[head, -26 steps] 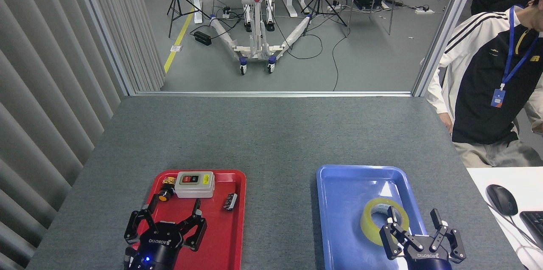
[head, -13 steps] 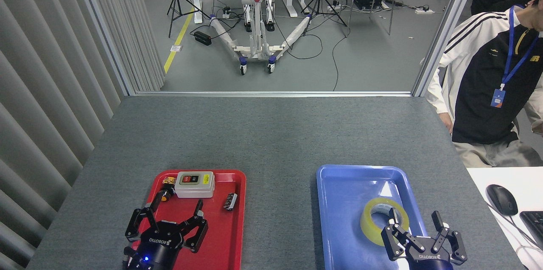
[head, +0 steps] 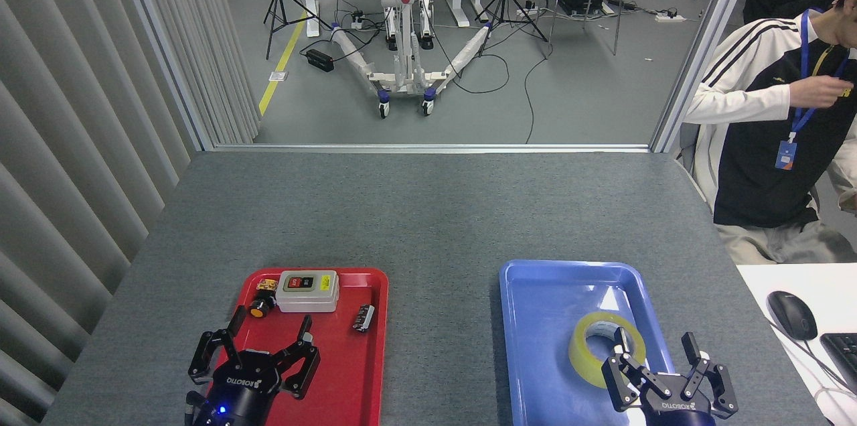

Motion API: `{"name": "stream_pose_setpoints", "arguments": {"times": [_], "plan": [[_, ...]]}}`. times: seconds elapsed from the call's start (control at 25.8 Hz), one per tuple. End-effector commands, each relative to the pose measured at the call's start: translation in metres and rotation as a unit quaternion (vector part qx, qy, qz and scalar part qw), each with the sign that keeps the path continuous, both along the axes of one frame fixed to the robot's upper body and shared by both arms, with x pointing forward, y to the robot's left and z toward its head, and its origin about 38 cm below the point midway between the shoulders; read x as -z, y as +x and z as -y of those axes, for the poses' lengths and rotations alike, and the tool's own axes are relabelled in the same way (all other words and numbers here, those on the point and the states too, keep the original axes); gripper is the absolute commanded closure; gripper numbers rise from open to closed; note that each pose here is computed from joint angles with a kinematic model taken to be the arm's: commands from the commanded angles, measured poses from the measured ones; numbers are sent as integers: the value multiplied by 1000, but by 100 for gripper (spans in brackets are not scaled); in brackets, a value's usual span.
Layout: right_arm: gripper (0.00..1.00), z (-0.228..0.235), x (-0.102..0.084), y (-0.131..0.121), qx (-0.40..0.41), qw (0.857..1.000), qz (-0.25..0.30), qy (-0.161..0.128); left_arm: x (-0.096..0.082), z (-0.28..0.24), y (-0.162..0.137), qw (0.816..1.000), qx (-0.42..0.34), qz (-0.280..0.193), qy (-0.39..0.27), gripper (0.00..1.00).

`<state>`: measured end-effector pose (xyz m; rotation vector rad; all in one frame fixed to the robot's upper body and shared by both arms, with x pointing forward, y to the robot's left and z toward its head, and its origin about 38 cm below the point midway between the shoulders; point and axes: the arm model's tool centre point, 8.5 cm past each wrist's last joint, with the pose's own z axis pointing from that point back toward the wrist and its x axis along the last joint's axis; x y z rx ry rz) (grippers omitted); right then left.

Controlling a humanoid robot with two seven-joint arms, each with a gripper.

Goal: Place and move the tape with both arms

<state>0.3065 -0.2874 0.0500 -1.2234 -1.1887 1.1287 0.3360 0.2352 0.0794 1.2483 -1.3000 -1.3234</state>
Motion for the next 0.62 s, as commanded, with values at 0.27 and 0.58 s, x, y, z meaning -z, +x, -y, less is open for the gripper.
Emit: {"name": "stream_pose_setpoints", "arguments": {"times": [0.27,0.58], "plan": [[0,1,0,-1,0,1000,1,0,-1,-2,0,1000,5,0,3,0],[0,-1,-2,-1,-2,1000,4,0,-4,-2,0,1000,9,8,5,0]]}}
